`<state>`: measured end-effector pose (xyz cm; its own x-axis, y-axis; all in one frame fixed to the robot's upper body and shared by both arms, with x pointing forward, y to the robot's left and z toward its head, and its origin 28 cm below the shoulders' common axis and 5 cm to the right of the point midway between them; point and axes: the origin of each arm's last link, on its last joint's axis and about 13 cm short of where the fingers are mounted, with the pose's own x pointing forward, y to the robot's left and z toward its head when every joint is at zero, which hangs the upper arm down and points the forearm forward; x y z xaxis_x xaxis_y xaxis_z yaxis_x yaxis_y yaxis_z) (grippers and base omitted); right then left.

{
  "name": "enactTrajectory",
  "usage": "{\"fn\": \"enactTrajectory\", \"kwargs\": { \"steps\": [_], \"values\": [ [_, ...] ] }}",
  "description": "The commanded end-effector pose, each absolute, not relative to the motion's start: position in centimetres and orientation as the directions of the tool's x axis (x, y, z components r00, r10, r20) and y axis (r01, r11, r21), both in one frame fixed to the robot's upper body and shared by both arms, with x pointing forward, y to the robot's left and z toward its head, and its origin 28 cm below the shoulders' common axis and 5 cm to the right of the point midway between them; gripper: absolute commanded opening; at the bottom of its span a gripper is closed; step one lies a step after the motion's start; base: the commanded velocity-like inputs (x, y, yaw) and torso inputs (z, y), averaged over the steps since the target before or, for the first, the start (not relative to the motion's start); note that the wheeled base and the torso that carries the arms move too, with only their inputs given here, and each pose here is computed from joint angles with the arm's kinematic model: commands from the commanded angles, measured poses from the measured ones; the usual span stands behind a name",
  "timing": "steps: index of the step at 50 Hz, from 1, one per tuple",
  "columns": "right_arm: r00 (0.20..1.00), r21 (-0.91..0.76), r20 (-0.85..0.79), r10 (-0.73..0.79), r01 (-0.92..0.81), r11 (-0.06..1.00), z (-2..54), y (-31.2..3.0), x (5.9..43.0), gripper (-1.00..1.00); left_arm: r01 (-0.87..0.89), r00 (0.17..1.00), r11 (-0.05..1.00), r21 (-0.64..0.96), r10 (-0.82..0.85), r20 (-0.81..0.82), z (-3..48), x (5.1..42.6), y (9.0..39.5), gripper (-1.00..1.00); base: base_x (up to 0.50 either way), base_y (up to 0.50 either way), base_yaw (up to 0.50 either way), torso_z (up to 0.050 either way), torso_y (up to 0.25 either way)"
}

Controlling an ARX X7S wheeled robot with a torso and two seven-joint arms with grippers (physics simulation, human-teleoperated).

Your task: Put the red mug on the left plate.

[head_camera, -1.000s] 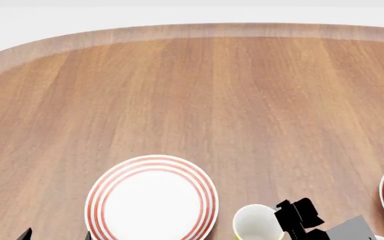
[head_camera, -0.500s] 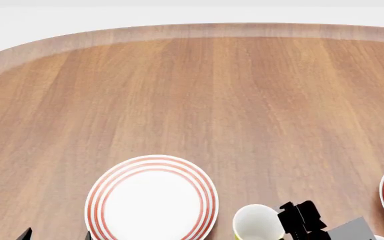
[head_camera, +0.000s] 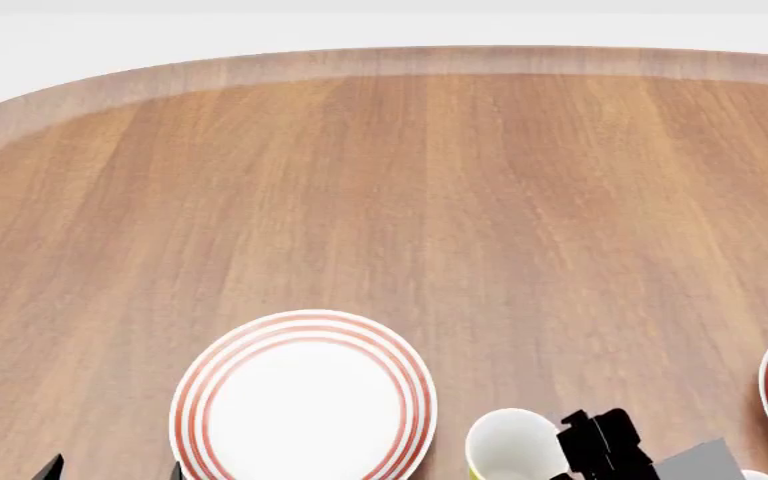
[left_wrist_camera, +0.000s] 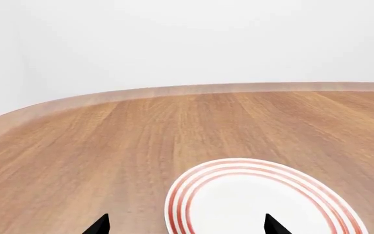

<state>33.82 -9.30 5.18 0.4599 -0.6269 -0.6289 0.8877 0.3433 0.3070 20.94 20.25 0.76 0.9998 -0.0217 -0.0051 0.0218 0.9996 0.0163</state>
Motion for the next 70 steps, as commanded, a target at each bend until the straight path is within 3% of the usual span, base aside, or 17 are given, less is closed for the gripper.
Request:
{"fn": "enactTrajectory", "kwargs": {
  "steps": [1, 9, 10, 31, 48, 58, 70],
  "values": [
    [0.448, 0.297, -0.632, -0.632, 0.894, 0.336, 4.8, -9.4, 34.1, 1.00, 0.022, 1.000, 1.000, 0.018, -0.022, -0.005, 0.8, 20.9, 20.2, 1.00, 0.00, 0.00, 0.00, 0.000, 0.000],
    [0.443, 0.290, -0.630, -0.638, 0.896, 0.335, 4.6, -9.5, 34.2, 1.00, 0.022, 1.000, 1.000, 0.018, -0.022, -0.005, 0.7, 20.9, 20.2, 1.00, 0.00, 0.00, 0.00, 0.000, 0.000],
    [0.443, 0.289, -0.628, -0.640, 0.896, 0.337, 4.5, -9.5, 34.2, -1.00, 0.022, 1.000, 1.000, 0.018, -0.022, -0.005, 0.7, 20.9, 20.2, 1.00, 0.00, 0.00, 0.00, 0.000, 0.000],
    [0.503, 0.342, -0.594, -0.627, 0.864, 0.369, 6.8, -8.9, 33.2, -1.00, 0.023, 1.000, 1.000, 0.017, -0.023, -0.002, 0.8, 20.9, 20.2, 1.00, 0.00, 0.00, 0.00, 0.000, 0.000],
    [0.772, 0.495, -0.423, -0.474, 0.635, 0.593, 12.6, -6.8, 29.9, -1.00, 0.024, 1.000, 1.000, 0.018, -0.024, -0.001, 0.8, 20.9, 20.2, 1.00, 0.00, 0.00, 0.00, 0.000, 0.001],
    [0.870, 0.508, -0.311, -0.384, 0.493, 0.706, 14.2, -6.1, 28.8, -1.00, 0.025, 1.000, 1.000, 0.017, -0.025, -0.001, 0.8, 20.9, 20.2, 1.00, 0.00, 0.00, 0.00, 0.000, 0.000],
    [0.970, 0.459, -0.193, -0.144, 0.219, 0.861, 15.4, -4.4, 27.3, -1.00, 0.027, 1.000, 1.000, 0.016, -0.027, -0.004, 0.8, 20.9, 20.2, 1.00, 0.00, 0.00, 0.00, 0.000, 0.000]
  ]
}}
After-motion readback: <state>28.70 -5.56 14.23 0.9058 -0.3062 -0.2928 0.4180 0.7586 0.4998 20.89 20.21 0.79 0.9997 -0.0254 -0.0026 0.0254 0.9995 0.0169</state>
